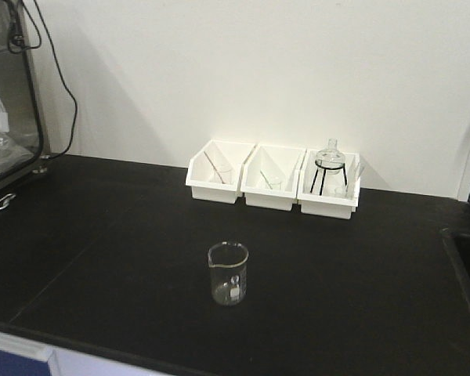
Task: Grab transparent chemical and place on left bench
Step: 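Drive the base to the bench with the white bins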
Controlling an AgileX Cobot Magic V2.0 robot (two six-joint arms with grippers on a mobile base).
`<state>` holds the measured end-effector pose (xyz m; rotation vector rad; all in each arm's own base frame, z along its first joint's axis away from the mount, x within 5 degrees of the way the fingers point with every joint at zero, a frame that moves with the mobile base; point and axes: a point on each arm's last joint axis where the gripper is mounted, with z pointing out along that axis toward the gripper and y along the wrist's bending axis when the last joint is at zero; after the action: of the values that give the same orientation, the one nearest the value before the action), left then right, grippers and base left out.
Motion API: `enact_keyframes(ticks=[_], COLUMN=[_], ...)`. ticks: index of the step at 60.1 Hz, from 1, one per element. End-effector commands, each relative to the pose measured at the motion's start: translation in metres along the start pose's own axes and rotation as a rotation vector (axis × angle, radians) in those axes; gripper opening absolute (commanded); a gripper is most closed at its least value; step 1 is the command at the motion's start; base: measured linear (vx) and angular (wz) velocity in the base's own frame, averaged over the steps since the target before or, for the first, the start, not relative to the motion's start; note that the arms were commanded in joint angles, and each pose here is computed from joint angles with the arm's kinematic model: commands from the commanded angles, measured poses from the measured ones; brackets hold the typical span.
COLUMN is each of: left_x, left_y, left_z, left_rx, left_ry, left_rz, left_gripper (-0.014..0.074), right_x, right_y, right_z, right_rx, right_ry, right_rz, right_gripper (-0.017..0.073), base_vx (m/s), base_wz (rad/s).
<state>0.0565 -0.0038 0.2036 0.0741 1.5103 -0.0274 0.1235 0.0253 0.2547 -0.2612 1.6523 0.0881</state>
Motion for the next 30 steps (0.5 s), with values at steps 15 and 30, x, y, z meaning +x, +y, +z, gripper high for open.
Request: enact_keyframes(ticks=[15, 30], left_x=[-0.0028, -0.0028], left_y=[0.0001, 0.0001], left_z=[-0.0013, -0.0013], left_rx=[-0.002, -0.002], left_ry=[-0.081, -0.081], left_rz=[-0.009, -0.009], left_gripper=[-0.0003, -0.0003], right_x=[-0.0165, -0.0165], right_y=[-0.0002, -0.0002], right_z=[0.0003, 0.0003], right_rx=[-0.006, -0.006], right_ry=[-0.105, -0.105], right_rz=[-0.011, -0.011], right_gripper=[-0.0003, -0.0003], base_vx=[0.33, 0.28], base_wz=[-0.02, -0.02])
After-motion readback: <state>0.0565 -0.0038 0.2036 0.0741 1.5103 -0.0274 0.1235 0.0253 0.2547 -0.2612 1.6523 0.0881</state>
